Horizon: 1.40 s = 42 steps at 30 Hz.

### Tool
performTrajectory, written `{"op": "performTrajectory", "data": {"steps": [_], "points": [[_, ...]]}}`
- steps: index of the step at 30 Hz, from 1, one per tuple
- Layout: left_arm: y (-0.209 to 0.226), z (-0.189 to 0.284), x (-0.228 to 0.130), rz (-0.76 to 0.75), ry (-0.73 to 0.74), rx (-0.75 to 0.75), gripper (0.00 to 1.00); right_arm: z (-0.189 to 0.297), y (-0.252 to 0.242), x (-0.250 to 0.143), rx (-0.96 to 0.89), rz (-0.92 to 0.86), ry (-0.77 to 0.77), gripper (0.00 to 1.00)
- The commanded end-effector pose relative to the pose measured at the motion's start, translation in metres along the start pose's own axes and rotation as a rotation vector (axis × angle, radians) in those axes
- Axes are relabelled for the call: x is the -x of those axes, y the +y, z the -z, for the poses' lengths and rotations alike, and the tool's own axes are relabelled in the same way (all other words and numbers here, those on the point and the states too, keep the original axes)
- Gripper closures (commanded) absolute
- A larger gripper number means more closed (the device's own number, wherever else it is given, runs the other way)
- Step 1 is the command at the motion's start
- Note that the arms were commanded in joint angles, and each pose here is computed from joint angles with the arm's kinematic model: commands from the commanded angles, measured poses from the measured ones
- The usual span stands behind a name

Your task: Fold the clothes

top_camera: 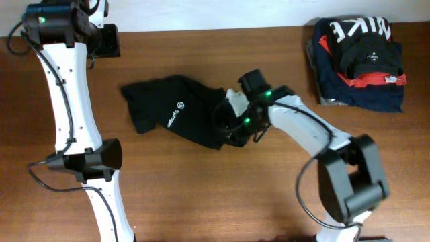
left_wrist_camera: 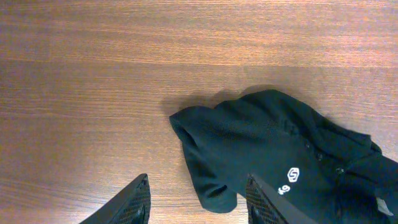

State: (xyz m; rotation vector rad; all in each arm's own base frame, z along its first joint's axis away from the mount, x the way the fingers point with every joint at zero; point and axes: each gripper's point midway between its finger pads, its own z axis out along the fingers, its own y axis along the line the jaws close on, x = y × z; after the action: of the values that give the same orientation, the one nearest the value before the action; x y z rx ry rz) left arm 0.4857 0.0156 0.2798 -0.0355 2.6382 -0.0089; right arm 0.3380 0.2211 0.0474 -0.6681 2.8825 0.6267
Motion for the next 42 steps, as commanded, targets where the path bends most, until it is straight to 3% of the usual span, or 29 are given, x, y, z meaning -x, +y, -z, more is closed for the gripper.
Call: {"op": "performTrajectory", "data": {"steps": [1,2,6,10,16,20,25,34,42], "points": [[-0.002,0.016,0.003,-0.016,-0.038,-0.011,0.50,-0.012,-0.007,-0.004,-0.026,-0.009,0.027,0.47],[-0.002,0.016,0.003,-0.016,-0.037,-0.011,0.50,-0.012,-0.007,-0.003,-0.026,-0.008,0.023,0.54],[-0.002,0.016,0.003,-0.016,-0.035,-0.011,0.50,-0.007,-0.005,0.005,-0.025,0.001,0.000,0.96],[-0.003,0.016,0.003,-0.018,-0.035,-0.012,0.51,0.019,0.004,0.021,-0.012,0.009,-0.046,0.96],[-0.010,0.016,0.003,-0.034,-0.036,-0.047,0.52,0.153,0.014,0.070,-0.043,0.005,-0.268,0.96],[-0.025,0.019,0.003,-0.105,-0.045,-0.127,0.57,0.244,0.017,0.094,-0.078,0.012,-0.451,0.96],[-0.060,0.031,0.002,-0.238,-0.078,-0.266,0.57,0.307,0.027,0.110,-0.128,0.072,-0.606,0.96],[-0.127,0.030,-0.014,-0.554,-0.072,-0.348,0.50,0.327,0.022,0.120,-0.194,0.078,-0.674,0.96],[-0.155,-0.030,-0.073,-0.700,0.198,-0.401,0.49,0.332,0.001,0.114,-0.227,0.029,-0.668,0.96]]}}
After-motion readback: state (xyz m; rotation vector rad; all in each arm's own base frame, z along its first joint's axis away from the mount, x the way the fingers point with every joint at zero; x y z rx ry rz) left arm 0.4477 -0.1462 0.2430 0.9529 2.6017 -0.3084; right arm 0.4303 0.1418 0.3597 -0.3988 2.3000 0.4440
